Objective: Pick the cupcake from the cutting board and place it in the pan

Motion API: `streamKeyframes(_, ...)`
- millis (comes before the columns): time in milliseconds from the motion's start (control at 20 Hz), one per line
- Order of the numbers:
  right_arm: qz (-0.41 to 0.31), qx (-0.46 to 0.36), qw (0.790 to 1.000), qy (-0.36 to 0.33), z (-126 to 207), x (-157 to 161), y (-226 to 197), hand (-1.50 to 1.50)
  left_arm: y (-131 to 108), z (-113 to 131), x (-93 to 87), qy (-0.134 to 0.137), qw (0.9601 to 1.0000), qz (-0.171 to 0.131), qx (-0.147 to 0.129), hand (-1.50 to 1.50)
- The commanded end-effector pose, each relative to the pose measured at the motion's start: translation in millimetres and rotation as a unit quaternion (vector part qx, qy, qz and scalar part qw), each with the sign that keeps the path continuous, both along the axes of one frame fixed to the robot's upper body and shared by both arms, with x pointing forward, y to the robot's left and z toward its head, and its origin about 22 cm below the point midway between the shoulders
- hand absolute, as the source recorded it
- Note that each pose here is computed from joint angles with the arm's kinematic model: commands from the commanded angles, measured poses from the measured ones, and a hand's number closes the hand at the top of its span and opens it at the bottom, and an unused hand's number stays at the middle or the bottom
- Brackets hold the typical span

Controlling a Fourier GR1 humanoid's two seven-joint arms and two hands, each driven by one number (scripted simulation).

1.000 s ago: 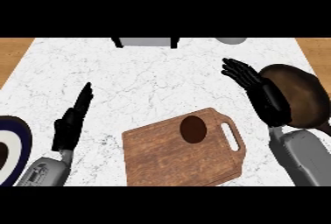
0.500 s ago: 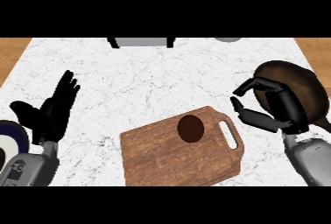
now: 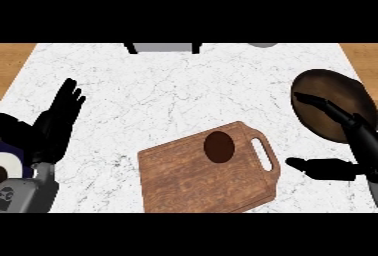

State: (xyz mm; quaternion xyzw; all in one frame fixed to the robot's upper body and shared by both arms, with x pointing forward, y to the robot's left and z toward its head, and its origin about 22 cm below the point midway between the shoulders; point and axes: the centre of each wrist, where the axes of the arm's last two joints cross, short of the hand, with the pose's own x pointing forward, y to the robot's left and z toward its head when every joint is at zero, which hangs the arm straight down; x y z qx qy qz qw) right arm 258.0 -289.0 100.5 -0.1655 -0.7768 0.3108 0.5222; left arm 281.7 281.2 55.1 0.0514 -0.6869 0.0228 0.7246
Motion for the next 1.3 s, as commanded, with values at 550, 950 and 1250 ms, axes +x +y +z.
streamKeyframes(550,0.035,-0.267,0.959,0.092,60,36,92,-1.5,-32,-17,-14.6,-0.006,0.9998,-0.017,-0.01,0.0)
streamKeyframes(950,0.099,-0.399,0.886,0.214,51,35,141,-1.5,-4,8,-2.9,0.006,0.9998,-0.017,0.0,0.0)
streamKeyframes(1250,0.098,-0.44,0.868,0.206,47,15,163,-1.5,6,-7,-20.6,-0.003,1.0,-0.003,-0.001,0.0)
